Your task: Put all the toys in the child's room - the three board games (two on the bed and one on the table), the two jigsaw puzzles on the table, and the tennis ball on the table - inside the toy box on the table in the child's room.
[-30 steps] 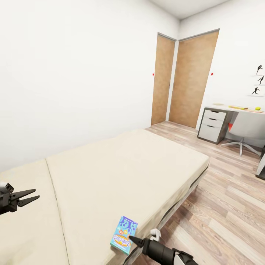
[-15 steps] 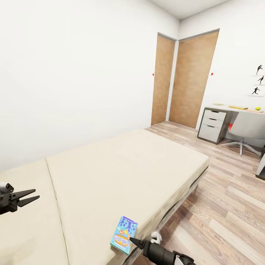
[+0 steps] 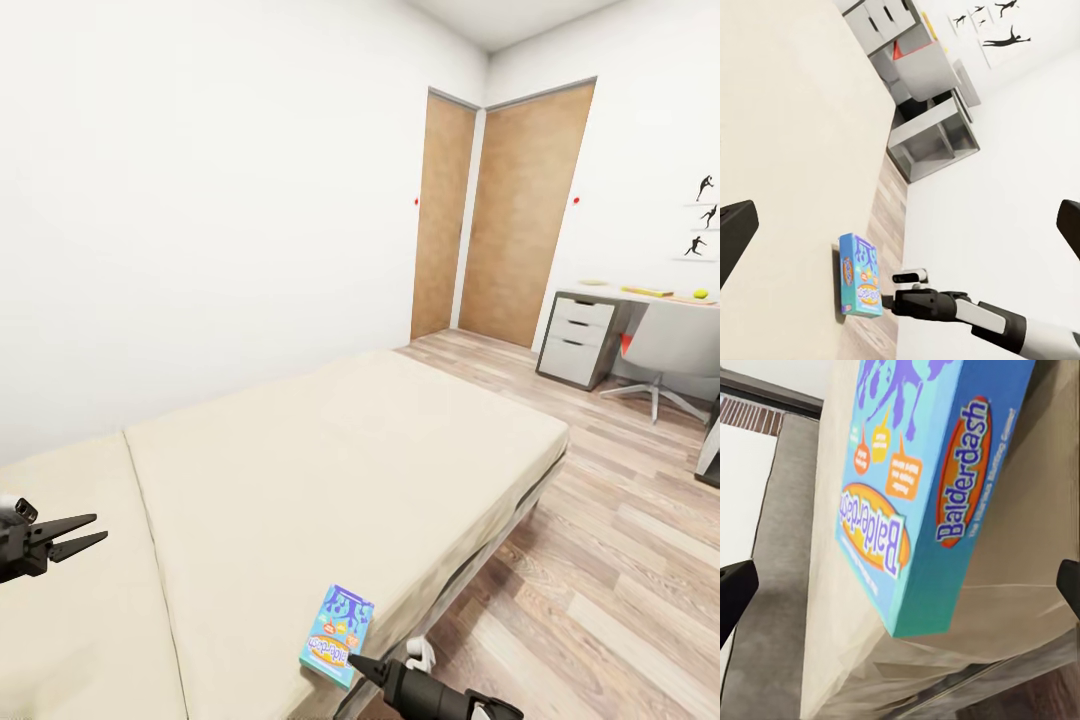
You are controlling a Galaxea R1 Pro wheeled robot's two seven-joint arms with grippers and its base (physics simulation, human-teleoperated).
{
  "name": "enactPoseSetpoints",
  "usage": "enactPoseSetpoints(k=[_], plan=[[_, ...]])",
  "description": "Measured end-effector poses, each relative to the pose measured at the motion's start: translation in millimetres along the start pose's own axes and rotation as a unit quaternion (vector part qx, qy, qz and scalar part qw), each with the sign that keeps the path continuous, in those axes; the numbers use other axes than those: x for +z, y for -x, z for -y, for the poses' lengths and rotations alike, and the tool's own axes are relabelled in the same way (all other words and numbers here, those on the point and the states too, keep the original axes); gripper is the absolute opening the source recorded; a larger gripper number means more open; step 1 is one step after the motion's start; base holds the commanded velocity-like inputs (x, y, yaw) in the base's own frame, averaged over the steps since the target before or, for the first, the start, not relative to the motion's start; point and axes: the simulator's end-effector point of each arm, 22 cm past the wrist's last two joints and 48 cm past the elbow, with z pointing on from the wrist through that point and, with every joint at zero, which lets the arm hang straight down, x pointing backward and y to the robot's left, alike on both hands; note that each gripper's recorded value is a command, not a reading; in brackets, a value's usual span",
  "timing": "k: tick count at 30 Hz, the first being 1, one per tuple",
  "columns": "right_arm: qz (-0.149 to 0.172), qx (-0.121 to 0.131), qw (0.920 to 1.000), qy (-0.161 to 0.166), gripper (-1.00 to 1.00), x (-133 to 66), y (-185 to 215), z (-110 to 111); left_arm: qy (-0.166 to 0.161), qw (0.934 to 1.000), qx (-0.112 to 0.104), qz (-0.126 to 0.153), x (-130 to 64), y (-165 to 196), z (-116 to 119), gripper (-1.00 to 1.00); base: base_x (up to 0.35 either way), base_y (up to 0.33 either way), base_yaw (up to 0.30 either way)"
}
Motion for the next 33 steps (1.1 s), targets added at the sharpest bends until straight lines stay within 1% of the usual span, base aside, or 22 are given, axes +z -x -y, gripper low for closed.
enactPoseSetpoints(k=[3,26,30,33], plan=[[0.001,0.001,1.0,0.0,1.0,1.1,-2.5,5.8,0.0,1.0,0.0,0.0,0.0,-4.1,-4.9,1.0,0.0,0.0,0.0],[0.011,0.002,0.9999,0.0,1.0,-0.2,3.2,6.6,0.0,1.0,0.0,0.0,0.0,-4.0,-4.9,1.0,0.0,0.0,0.0],[0.012,0.002,0.9999,0.001,1.0,3.0,-1.3,12.5,0.0,1.0,0.0,0.0,-0.1,-9.5,-11.5,1.0,0.0,0.0,0.0],[0.011,0.003,0.9999,0.005,1.0,7.4,-4.4,10.2,0.0,1.0,0.0,0.0,-0.1,-10.9,-13.1,1.0,0.0,0.0,0.0]])
